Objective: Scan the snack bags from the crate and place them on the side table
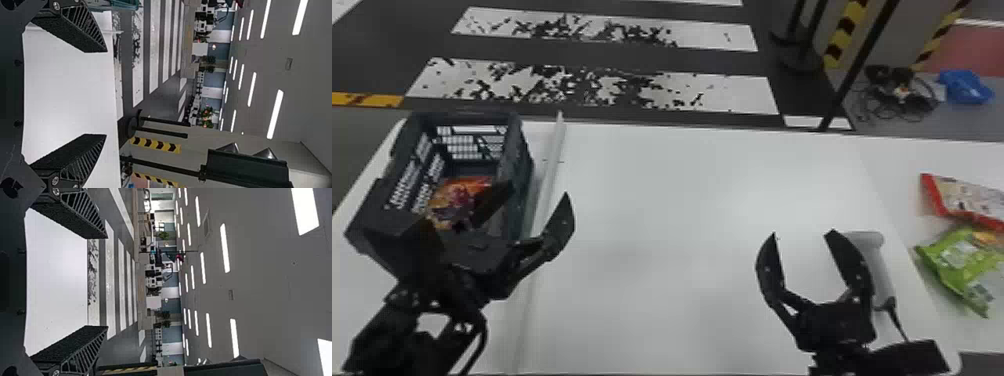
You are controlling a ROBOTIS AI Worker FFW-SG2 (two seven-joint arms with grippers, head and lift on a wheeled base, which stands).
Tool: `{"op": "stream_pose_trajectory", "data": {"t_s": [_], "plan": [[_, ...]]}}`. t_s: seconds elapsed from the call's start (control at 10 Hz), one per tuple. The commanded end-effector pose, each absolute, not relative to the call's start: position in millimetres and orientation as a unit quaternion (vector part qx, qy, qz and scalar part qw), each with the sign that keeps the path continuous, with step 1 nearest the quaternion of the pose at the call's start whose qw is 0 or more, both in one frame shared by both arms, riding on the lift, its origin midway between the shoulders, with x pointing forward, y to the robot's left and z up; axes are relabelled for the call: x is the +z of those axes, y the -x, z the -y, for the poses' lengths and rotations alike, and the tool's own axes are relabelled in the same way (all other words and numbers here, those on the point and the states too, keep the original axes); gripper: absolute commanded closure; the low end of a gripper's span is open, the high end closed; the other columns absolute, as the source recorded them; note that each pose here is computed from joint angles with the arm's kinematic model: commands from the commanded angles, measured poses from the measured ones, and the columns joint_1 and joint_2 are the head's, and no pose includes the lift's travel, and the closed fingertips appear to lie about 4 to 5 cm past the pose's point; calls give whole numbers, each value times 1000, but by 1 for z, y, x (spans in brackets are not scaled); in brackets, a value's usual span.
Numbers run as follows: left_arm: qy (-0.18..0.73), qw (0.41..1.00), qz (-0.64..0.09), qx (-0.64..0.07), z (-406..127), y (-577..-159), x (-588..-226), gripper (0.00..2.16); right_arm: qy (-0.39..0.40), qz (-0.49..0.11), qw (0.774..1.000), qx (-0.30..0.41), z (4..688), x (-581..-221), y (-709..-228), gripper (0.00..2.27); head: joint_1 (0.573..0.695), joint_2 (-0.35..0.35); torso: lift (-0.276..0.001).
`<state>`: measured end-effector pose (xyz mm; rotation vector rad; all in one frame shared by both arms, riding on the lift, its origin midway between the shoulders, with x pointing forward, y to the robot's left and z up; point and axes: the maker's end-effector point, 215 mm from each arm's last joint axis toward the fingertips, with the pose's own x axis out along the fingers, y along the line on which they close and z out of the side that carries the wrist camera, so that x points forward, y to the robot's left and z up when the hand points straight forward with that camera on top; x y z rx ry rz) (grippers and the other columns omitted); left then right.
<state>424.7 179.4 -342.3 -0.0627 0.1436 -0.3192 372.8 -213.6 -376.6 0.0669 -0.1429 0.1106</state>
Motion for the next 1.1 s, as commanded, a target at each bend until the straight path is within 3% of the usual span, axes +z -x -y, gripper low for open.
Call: {"op": "stream_pose_trajectory", "data": {"t_s": [0.0,0.6,1.0], "plan": [[18,986,-81,-144,-217,-432,-319,103,-34,70,995,56,213,-377,-372,53,695,-58,-95],[-109,974,-129,-150,-358,-489,-270,103,-31,67,996,56,217,-379,-364,53,695,125,-95],[-198,939,-194,-206,-393,-517,-293,103,-33,64,995,63,210,-378,-370,53,695,193,-95]]}}
